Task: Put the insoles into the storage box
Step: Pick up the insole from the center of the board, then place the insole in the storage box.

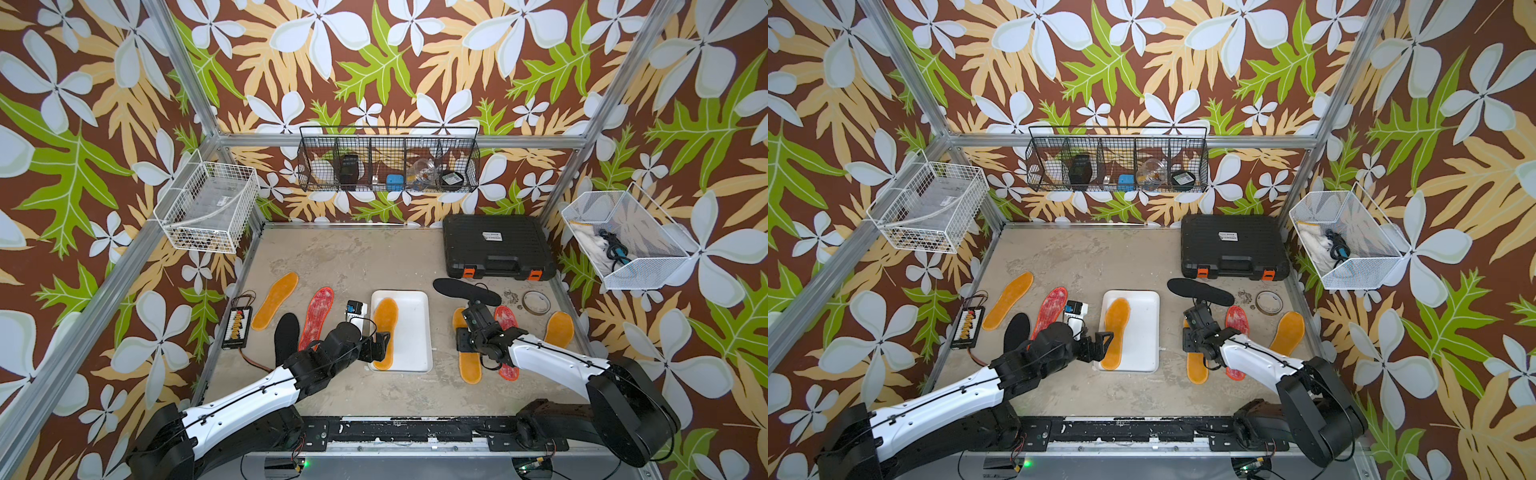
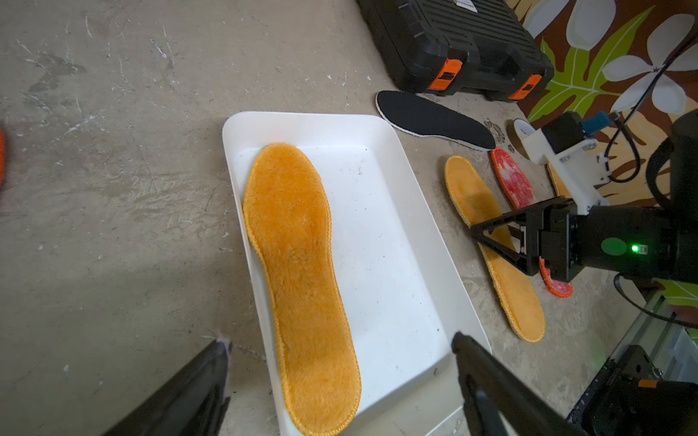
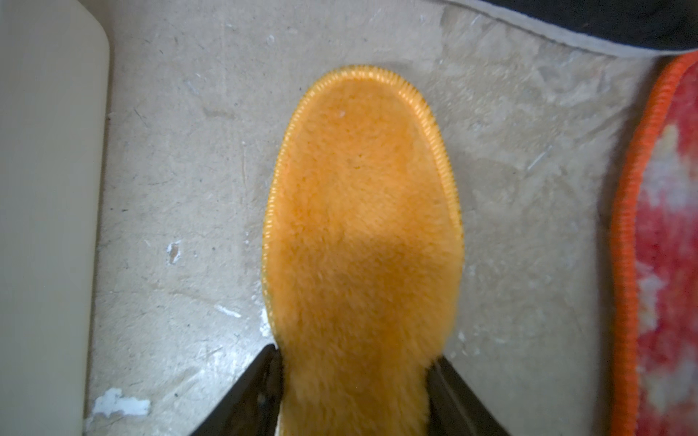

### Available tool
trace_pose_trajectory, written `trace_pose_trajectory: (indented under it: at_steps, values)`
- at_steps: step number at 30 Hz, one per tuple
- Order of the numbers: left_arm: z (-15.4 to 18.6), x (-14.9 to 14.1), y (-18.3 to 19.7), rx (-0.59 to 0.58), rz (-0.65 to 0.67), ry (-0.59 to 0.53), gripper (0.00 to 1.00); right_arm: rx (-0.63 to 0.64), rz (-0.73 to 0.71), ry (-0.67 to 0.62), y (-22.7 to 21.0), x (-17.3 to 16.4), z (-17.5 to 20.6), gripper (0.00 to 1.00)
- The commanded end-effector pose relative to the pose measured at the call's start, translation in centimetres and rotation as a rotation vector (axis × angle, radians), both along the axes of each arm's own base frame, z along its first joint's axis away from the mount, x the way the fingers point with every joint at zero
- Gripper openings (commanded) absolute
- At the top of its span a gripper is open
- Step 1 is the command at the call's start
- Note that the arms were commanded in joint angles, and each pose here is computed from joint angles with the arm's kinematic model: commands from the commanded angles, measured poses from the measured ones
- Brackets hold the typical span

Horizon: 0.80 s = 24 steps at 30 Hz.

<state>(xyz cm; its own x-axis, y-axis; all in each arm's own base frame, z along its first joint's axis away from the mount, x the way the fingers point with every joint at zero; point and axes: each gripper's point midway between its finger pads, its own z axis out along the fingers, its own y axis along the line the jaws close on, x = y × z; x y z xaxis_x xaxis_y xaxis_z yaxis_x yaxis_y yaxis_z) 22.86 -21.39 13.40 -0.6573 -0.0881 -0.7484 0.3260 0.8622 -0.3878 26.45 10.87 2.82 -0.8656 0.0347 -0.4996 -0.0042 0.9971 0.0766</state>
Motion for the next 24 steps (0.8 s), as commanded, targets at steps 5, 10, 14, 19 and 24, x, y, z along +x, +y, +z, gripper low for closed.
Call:
trace_pose_trajectory:
  at_steps: [5, 10, 14, 19, 24]
  values:
    - [0.4, 0.5, 0.9, -0.015, 0.083, 0.009, 0.95, 0.007, 0.019, -0.013, 0.3, 0.2, 1.7, 0.60]
    - [1.0, -0.1, -0.4, -0.011, -0.020, -0.007, 0.95, 0.029, 0.030, -0.038, 0.7, 0.5, 3.4, 0.60]
    - [1.9, -0.5, -1.2, -0.022, -0.084, -0.027, 0.95, 0.063, 0.045, -0.056, 1.3, 0.7, 4.9, 0.60]
    - [3.4, -0.4, -0.3, -0.048, -0.045, -0.074, 0.95, 0.132, 0.092, -0.112, 3.7, 1.1, 8.5, 0.60]
    - [2.8, 0.2, 2.4, -0.030, 0.097, -0.076, 0.95, 0.226, 0.163, -0.152, 8.3, 1.5, 11.9, 0.60]
